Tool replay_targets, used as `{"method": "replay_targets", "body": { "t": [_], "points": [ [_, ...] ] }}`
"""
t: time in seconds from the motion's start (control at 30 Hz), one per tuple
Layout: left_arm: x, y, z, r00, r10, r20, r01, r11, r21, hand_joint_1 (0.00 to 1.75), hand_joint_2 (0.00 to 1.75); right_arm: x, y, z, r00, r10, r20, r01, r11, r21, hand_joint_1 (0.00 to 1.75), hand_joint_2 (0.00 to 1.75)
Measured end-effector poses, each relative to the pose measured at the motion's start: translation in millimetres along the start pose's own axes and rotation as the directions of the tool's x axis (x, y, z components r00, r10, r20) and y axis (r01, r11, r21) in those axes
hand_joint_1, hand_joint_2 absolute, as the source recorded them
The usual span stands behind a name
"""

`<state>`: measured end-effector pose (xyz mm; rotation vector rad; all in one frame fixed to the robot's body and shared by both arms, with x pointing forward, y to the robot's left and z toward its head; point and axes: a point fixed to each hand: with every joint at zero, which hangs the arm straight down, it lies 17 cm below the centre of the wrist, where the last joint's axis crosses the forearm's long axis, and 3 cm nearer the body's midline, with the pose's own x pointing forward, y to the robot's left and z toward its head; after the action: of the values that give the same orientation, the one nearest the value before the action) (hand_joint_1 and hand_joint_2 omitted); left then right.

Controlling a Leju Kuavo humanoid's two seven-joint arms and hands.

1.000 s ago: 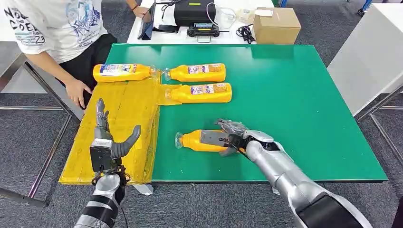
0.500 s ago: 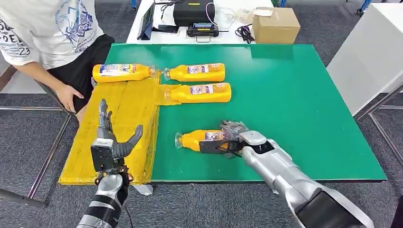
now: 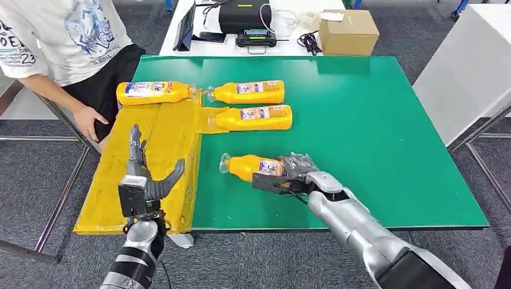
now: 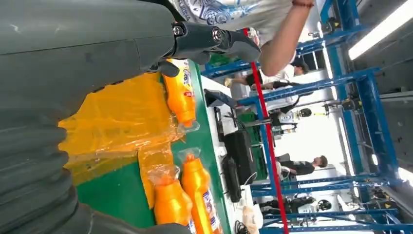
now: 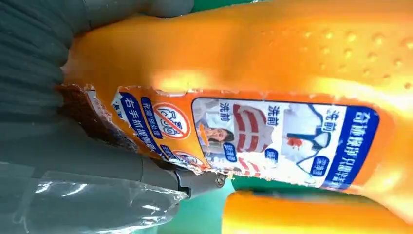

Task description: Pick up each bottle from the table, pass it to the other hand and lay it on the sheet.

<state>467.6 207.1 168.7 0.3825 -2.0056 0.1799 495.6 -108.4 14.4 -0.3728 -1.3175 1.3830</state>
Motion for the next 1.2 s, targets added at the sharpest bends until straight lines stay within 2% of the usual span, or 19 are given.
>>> {"method": "replay_targets", "body": {
  "t": [0.1, 0.2, 0.23, 0.27, 0.33, 0.4, 0.47, 0.5, 0.6, 0.67, 0.77, 0.83, 0.9, 0.97, 1.03, 1.13, 1.2],
  "points": [
    [-1, 2, 6, 1.000, 0.003, -0.005, -0.003, 1.000, -0.001, 0.00, 1.75, 40, -29, 16, 0.978, -0.149, 0.148, 0.182, 0.952, -0.246, 1.75, 1.75],
    [-2, 3, 13, 0.999, 0.029, -0.016, -0.029, 0.999, -0.012, 0.00, 1.75, 75, -85, 47, 0.933, -0.202, 0.297, 0.327, 0.822, -0.467, 1.75, 1.75],
    [-3, 4, 16, 0.999, 0.030, -0.019, -0.030, 0.999, -0.011, 0.00, 1.75, 84, -110, 64, 0.919, -0.196, 0.341, 0.363, 0.758, -0.542, 1.75, 1.75],
    [-3, 5, 17, 0.999, 0.031, -0.021, -0.032, 0.999, -0.010, 0.00, 1.75, 86, -127, 76, 0.914, -0.191, 0.359, 0.380, 0.715, -0.587, 1.75, 1.75],
    [-3, 6, 19, 0.999, 0.033, -0.022, -0.033, 0.999, -0.009, 0.00, 1.75, 87, -143, 92, 0.904, -0.196, 0.380, 0.407, 0.665, -0.626, 1.75, 1.75],
    [-3, 5, 20, 0.999, 0.041, -0.026, -0.041, 0.999, -0.009, 0.00, 1.75, 86, -152, 109, 0.916, -0.148, 0.372, 0.378, 0.623, -0.685, 1.75, 1.75],
    [-4, 4, 21, 0.998, 0.060, -0.037, -0.060, 0.998, -0.008, 0.00, 1.75, 93, -180, 135, 0.938, -0.012, 0.347, 0.301, 0.527, -0.795, 1.75, 1.75],
    [-4, 2, 22, 0.997, 0.072, -0.042, -0.073, 0.997, -0.013, 0.00, 1.75, 94, -187, 144, 0.938, 0.012, 0.346, 0.295, 0.494, -0.818, 1.75, 1.75],
    [-5, -12, 33, 0.970, 0.212, -0.121, -0.219, 0.974, -0.048, 0.00, 1.75, 90, -215, 203, 0.915, 0.034, 0.403, 0.372, 0.323, -0.870, 1.75, 1.75],
    [-4, -18, 36, 0.947, 0.279, -0.157, -0.291, 0.955, -0.060, 0.00, 1.75, 87, -231, 227, 0.908, 0.059, 0.415, 0.390, 0.243, -0.888, 1.75, 1.75],
    [0, -29, 37, 0.888, 0.403, -0.221, -0.424, 0.904, -0.055, 0.00, 1.75, 91, -232, 249, 0.913, 0.103, 0.394, 0.369, 0.199, -0.908, 1.75, 1.75],
    [5, -42, 42, 0.817, 0.506, -0.276, -0.542, 0.838, -0.069, 0.00, 1.75, 90, -227, 250, 0.914, 0.093, 0.395, 0.371, 0.203, -0.906, 1.75, 1.75],
    [15, -56, 47, 0.782, 0.547, -0.299, -0.597, 0.795, -0.106, 0.00, 1.75, 88, -221, 246, 0.907, 0.070, 0.415, 0.391, 0.224, -0.893, 1.75, 1.75],
    [20, -61, 49, 0.773, 0.557, -0.303, -0.611, 0.783, -0.118, 0.00, 1.75, 86, -216, 245, 0.906, 0.053, 0.420, 0.398, 0.230, -0.888, 1.75, 1.75],
    [25, -62, 49, 0.803, 0.529, -0.275, -0.577, 0.805, -0.135, 0.00, 1.75, 86, -210, 242, 0.901, 0.035, 0.432, 0.412, 0.238, -0.880, 1.75, 1.75],
    [30, -70, 52, 0.810, 0.519, -0.273, -0.570, 0.805, -0.164, 0.00, 1.75, 88, -195, 225, 0.888, -0.009, 0.459, 0.443, 0.282, -0.851, 1.75, 1.75],
    [36, -79, 56, 0.799, 0.531, -0.281, -0.590, 0.782, -0.200, 0.00, 1.75, 89, -177, 205, 0.861, -0.085, 0.501, 0.500, 0.318, -0.806, 1.75, 1.75]
  ]
}}
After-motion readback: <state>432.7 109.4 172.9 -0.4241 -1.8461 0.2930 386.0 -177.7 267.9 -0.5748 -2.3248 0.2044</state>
